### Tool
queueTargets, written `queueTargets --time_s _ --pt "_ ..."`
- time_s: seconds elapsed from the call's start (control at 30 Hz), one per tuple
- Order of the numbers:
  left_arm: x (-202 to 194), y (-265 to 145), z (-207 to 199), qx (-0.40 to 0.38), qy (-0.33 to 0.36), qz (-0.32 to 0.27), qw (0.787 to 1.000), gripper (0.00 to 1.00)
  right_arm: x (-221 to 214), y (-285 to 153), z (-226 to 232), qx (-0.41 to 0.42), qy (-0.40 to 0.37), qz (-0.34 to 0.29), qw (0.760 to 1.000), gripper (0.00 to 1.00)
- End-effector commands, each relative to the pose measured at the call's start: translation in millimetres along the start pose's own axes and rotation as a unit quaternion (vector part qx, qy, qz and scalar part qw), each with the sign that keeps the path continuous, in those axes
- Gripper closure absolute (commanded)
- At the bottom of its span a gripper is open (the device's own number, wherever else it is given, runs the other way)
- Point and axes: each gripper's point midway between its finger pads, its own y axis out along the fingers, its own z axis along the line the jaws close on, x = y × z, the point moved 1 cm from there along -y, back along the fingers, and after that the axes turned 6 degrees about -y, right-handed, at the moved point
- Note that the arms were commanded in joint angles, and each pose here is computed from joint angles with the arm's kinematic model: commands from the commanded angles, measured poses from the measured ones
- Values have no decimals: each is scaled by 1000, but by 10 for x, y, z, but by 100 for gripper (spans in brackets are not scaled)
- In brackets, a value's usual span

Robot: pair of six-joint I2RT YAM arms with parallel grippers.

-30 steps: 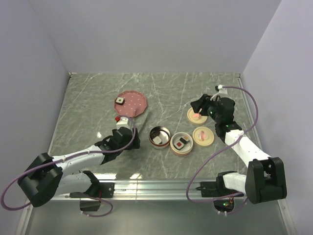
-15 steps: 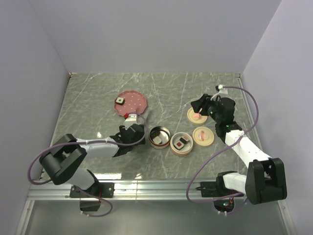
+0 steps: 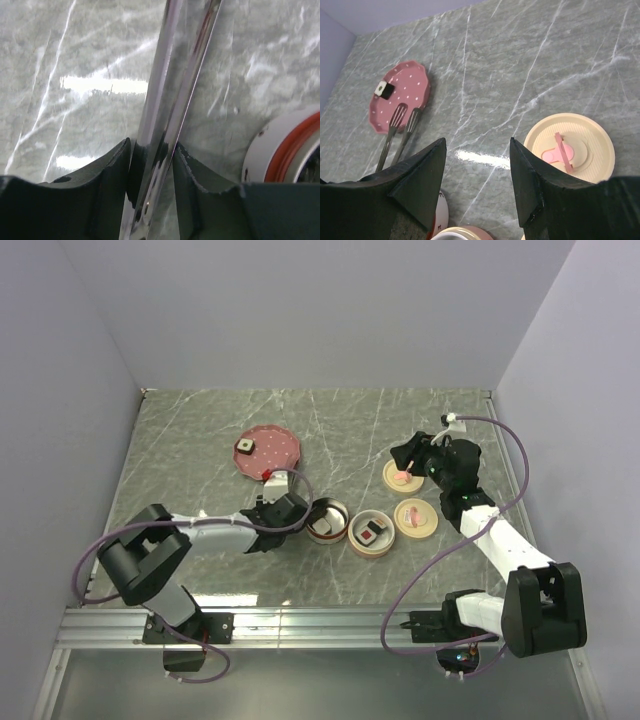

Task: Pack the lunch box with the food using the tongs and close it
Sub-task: Grab the clamp with the left arm

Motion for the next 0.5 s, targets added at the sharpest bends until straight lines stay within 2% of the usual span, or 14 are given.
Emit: queueTargets --time_s 0.0,0.2,0.47 --pt "139 -210 -21 -33 -15 -4 999 57 151 -13 -23 -6 -5 -29 1000 39" --pt "636 -425 -165 -125 -61 -28 990 61 153 -3 -31 -7 -6 -30 1000 39" --pt "1066 -411 -8 -135 -90 -61 985 70 147 -6 -22 -5 -6 -30 1000 39"
